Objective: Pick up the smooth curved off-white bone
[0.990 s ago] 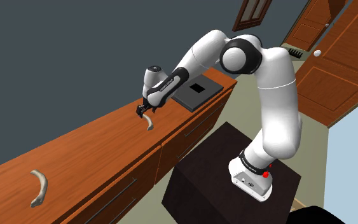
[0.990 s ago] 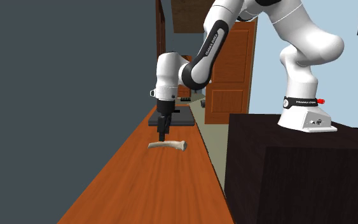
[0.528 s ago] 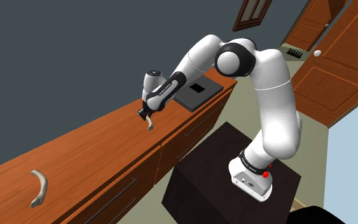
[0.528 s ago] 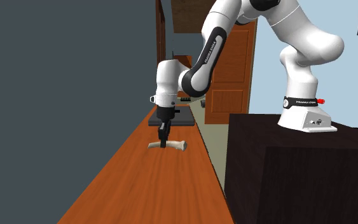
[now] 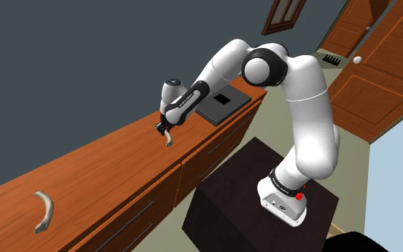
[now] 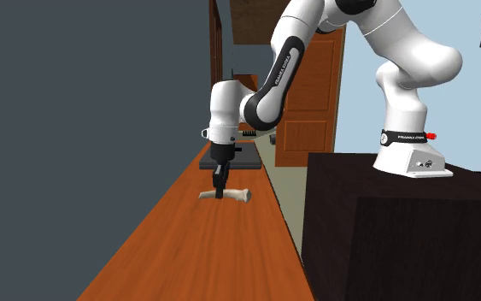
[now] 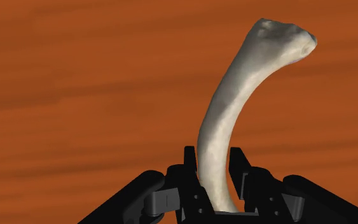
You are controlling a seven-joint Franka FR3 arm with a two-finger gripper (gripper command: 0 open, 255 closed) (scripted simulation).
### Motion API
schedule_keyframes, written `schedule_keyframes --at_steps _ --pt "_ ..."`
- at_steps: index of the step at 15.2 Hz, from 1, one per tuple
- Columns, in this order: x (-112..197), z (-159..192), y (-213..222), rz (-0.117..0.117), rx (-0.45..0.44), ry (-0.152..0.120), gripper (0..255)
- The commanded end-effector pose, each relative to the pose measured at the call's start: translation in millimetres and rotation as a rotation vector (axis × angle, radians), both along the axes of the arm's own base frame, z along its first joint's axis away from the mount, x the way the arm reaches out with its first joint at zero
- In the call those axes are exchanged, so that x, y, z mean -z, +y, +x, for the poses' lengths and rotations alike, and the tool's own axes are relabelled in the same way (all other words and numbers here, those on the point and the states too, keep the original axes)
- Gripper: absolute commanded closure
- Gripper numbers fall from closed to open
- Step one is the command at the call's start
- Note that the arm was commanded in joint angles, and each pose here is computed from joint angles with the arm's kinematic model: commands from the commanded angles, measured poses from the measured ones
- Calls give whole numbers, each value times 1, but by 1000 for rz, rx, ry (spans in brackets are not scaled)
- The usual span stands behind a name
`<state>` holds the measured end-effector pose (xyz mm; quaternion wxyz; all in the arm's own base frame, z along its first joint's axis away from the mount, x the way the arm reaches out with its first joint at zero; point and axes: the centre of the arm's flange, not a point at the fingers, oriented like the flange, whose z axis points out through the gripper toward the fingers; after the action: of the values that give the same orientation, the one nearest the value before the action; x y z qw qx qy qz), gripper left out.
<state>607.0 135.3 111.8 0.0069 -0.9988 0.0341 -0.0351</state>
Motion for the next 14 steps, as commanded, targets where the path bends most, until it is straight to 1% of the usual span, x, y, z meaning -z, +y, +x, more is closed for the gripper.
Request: schedule_keyframes --at_steps 1,14 --pt "-5 0 0 0 0 0 255" --pt "-74 0 0 0 0 0 255"
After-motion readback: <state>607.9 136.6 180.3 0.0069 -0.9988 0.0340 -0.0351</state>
